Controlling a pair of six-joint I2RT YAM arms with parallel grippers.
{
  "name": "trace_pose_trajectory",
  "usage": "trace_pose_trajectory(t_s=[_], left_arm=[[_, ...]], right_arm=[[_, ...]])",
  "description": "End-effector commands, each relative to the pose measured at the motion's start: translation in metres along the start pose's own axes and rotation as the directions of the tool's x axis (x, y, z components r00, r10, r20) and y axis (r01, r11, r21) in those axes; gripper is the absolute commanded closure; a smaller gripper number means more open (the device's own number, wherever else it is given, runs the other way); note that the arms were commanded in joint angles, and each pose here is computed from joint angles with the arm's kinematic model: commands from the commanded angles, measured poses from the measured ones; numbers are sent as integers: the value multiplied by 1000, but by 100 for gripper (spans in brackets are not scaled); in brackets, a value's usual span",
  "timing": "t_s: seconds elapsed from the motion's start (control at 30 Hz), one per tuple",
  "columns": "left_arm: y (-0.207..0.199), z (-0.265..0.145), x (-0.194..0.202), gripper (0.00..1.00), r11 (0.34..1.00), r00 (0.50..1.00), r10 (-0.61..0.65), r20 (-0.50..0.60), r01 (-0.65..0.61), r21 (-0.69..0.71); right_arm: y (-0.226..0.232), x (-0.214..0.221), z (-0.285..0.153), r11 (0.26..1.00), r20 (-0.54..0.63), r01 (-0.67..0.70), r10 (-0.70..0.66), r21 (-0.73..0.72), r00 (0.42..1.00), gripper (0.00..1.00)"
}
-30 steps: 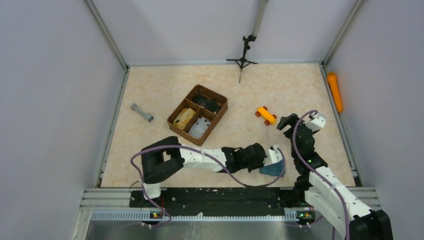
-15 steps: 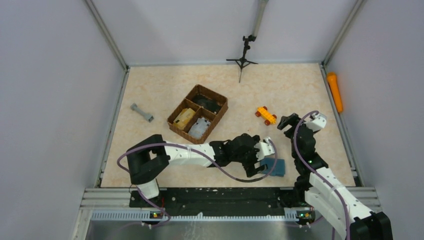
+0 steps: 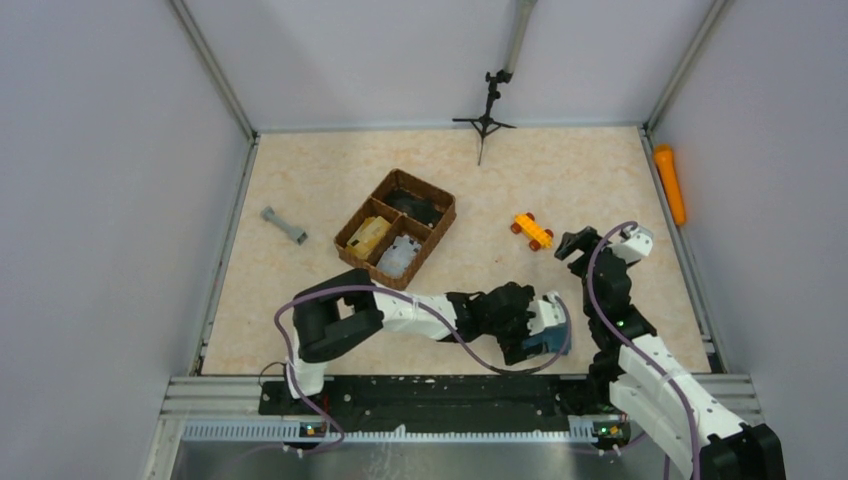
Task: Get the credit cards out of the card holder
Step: Open the card holder at the center of the board.
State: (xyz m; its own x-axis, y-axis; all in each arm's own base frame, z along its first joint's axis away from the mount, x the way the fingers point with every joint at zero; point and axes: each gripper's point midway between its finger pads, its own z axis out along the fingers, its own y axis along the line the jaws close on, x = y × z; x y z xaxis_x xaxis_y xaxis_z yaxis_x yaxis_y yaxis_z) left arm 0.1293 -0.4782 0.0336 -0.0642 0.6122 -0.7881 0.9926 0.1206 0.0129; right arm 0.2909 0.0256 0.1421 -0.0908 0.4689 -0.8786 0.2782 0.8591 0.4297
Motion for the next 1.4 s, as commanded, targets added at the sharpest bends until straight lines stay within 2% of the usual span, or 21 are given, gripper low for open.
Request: trace_pose_trajectory(t_s=[0.0,0.07,0.2,0.33,0.43,0.53,0.7,0.87,1.1,1.23,1.37], left_arm=[[4,11,-18,1,998,999,51,7,-51,-24],[5,15,-10,1,997,996,69,-52,-70,-19],[12,19,13,10,996,969,73,-234,-82,-30],[7,16,16,17,996,963,91,-253,-92,9],[17,9,15,21,994,961,83,-266,-99,-49],[36,1,17,33,985,957,62,-284,-105,-138],[57,-3,27,61,969,946,-16,-324,-66,-238],[75,-15,30,100,953,944,-92,-318,-10,-303],[66,-29,13,100,976,970,-111,-218,65,-210],[56,-35,-1,74,983,984,-119,-132,98,-152],[73,-47,-7,72,964,971,-230,-63,219,-151]], right_arm=[[4,-10,-1,1000,37,-16,16,-12,999,20],[3,-9,-1,1000,34,-14,14,-11,999,20],[3,-8,-1,1000,33,-12,12,-11,999,20],[3,-8,-1,1000,34,-11,11,-11,999,20],[3,-8,-1,1000,33,-11,11,-8,999,20],[3,-9,-1,1000,33,-12,12,-8,999,21],[-1,-9,-2,1000,40,-17,17,9,999,21],[-5,-11,-2,999,54,-31,30,28,998,21],[-6,-9,-2,999,49,-30,29,27,998,21],[-8,-6,-4,999,25,-26,25,41,999,21],[-18,13,-19,992,-110,-64,76,113,991,21]])
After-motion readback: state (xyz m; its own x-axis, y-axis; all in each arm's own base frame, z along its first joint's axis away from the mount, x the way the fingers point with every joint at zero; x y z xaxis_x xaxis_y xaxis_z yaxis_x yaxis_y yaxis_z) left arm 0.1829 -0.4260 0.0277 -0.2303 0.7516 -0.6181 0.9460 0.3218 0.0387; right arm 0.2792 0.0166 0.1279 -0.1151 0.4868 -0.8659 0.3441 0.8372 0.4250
